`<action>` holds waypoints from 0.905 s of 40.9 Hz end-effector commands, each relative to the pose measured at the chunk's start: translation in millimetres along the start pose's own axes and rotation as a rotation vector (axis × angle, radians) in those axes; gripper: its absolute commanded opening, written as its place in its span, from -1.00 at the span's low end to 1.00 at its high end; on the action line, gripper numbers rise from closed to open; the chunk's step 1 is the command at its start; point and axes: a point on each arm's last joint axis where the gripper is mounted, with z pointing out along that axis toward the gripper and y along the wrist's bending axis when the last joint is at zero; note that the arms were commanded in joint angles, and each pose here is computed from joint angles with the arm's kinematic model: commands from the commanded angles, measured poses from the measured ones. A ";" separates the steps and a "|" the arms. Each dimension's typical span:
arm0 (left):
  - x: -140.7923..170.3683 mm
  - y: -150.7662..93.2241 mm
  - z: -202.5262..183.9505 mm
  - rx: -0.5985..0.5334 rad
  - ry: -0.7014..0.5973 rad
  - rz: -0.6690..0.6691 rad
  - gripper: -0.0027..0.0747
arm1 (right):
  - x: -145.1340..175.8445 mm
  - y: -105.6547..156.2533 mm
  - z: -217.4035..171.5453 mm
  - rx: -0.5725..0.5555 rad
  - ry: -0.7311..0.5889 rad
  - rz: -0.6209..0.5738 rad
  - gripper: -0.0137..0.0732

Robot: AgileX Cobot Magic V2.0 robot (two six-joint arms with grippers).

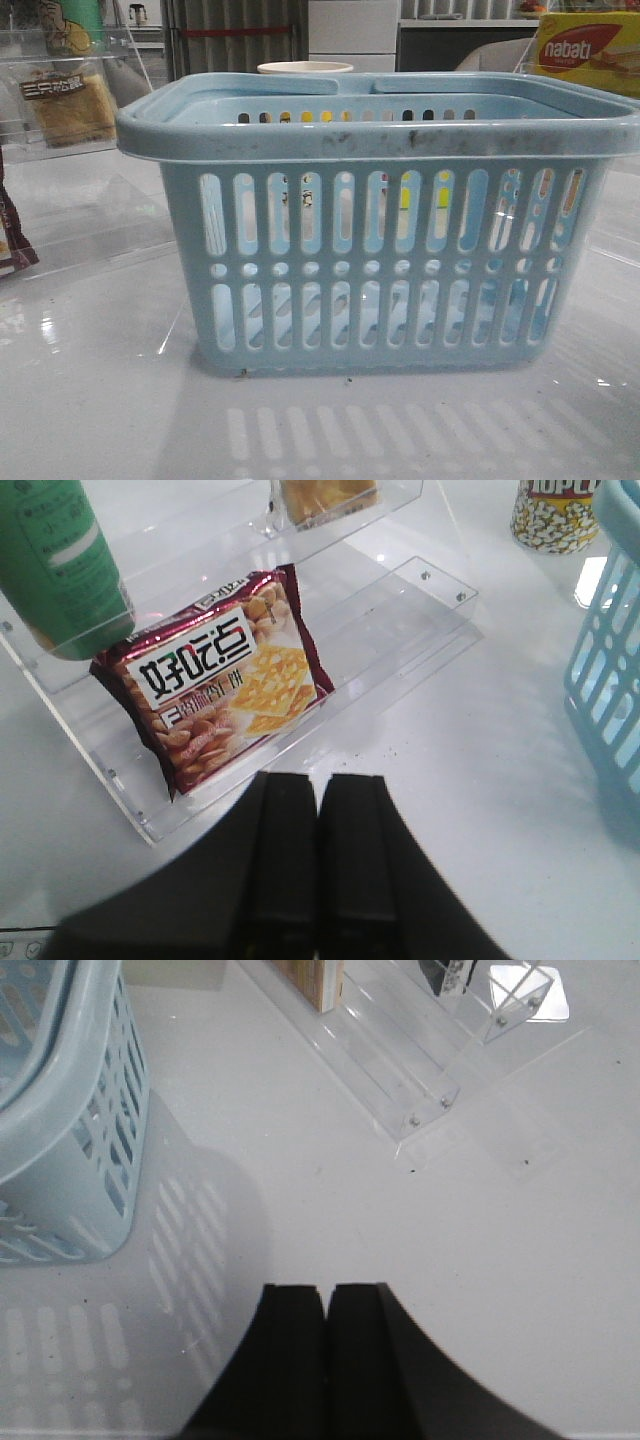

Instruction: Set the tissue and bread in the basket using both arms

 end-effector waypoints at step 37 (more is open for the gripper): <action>-18.4 0.4 -1.0 0.002 -0.101 -0.018 0.25 | -46.9 -15.8 24.3 0.091 -0.015 0.046 0.51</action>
